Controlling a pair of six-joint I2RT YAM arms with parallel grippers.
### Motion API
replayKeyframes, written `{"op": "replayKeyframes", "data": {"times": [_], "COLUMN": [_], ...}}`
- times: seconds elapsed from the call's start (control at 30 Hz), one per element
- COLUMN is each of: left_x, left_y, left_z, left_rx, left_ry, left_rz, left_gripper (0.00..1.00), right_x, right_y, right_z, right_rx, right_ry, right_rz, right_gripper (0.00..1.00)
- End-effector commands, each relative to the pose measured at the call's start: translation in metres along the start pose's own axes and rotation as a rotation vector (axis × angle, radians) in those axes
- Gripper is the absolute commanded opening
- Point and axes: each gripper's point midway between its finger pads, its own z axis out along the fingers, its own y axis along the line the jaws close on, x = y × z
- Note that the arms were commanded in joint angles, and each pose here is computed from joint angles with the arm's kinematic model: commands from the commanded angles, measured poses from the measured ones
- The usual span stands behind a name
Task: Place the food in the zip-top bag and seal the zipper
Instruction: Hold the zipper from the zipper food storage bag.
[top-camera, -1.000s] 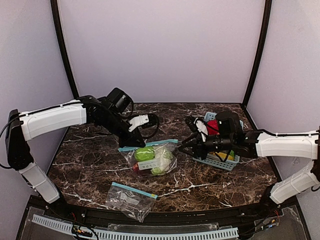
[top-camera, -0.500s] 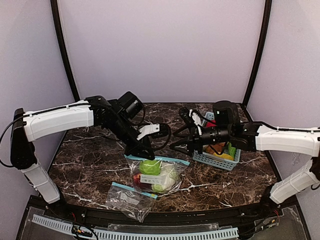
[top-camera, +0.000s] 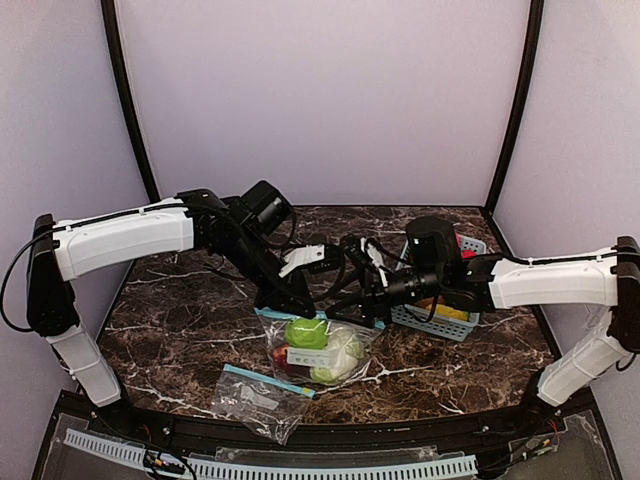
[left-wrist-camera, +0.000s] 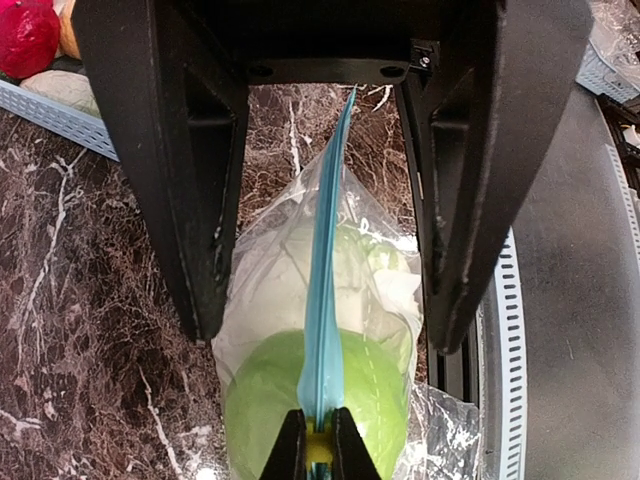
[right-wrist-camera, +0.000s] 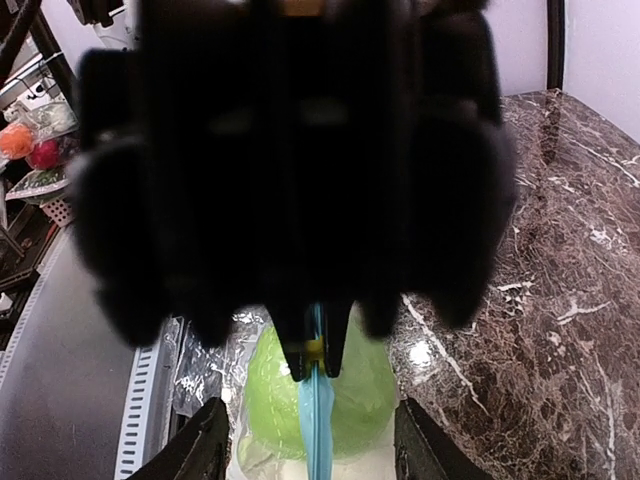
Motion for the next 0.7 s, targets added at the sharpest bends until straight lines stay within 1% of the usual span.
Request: {"op": "replayKeyframes", "data": {"times": [0.0,0.07,0.2,0.43,0.57,0.6,0.67], "left_x": [-0.021,-0.021,-0.021,-0.024,-0.028,-0.030,-0.032], "left_y": [-0.011,-0.012,-0.012,-0.010,-0.009,-0.009,-0.009], "left_z": [-0.008,-0.008,-0.008,-0.006,-0.009,-0.010,-0.012], "left_rx": [0.047,0.049,0.052,0.048,0.038,0.033,0.029], "left_ry": [-0.073,-0.075,-0.078,-0.094,-0.111,-0.120,-0.128], "left_rz": [0.035,0.033,0.032,0.022,0.024,0.029,0.031], "left_gripper": [0.01,0.01,0.01,0.01,0.01,0.01,0.01], "right_x": [0.012,0.015,0.018,0.025,0.029,0.030,0.031], "right_y": [0.000,-0.002,-0.002,0.000,0.003,0.003,0.005], "right_z": [0.010,0.012,0.014,0.013,0.015,0.015,0.014], "right_rx": [-0.018,-0.011,-0.021,-0.032,-0.047,-0.048,-0.053], "right_ry": [0.003,0.007,0.008,0.010,0.025,0.027,0.028], "right_rz": [0.029,0.033,0.050,0.071,0.080,0.081,0.082], "right_gripper": [0.54,0.54,0.46,0.37,0.36,0.34,0.27]}}
